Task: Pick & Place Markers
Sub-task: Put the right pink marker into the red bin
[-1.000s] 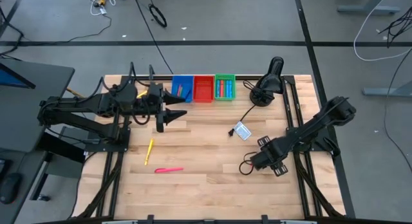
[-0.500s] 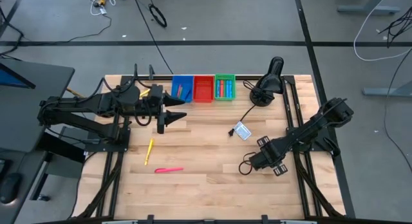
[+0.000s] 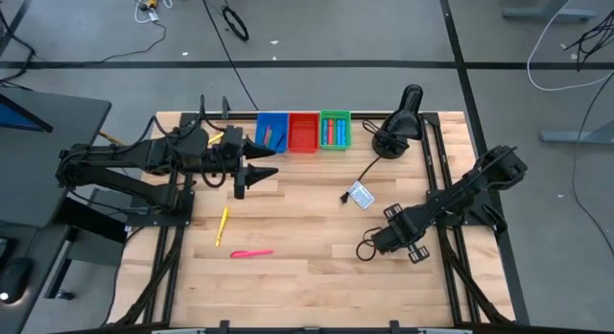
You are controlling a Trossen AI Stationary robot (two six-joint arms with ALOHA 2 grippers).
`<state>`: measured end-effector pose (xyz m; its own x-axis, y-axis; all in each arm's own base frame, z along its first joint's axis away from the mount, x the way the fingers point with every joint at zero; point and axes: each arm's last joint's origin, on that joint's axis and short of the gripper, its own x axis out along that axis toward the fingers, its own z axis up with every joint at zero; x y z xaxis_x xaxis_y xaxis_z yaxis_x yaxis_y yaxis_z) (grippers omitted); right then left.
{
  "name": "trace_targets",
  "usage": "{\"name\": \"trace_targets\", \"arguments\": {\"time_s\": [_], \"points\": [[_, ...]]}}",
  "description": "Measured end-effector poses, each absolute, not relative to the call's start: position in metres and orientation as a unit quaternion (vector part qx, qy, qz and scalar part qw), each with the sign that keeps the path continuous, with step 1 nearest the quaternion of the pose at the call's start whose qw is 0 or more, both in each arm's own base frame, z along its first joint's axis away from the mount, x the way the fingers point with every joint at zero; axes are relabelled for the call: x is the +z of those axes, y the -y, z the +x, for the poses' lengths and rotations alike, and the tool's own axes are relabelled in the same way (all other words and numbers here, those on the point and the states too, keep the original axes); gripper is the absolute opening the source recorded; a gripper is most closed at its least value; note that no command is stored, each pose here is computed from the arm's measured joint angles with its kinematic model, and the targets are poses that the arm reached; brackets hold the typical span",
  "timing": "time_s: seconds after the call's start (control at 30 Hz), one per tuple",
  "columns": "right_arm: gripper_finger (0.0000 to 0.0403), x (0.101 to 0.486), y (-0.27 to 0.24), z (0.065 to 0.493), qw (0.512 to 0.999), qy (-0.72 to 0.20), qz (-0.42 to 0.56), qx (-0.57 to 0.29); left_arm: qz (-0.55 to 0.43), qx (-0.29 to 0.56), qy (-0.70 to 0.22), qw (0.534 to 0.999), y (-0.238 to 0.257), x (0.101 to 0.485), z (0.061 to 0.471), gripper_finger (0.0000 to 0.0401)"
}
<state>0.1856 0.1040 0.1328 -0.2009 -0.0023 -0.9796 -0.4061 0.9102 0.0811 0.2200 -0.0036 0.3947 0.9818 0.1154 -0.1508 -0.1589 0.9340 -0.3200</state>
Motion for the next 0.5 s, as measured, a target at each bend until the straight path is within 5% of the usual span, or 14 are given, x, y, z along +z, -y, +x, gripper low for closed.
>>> {"name": "trace_targets", "arguments": {"time_s": [0.5], "points": [[0.0007, 0.176, -0.110, 0.237, 0.715, -0.694, 0.000, 0.086, -0.168, 0.070, -0.065, 0.981, 0.004, 0.395, 0.220, 0.0275]]}}
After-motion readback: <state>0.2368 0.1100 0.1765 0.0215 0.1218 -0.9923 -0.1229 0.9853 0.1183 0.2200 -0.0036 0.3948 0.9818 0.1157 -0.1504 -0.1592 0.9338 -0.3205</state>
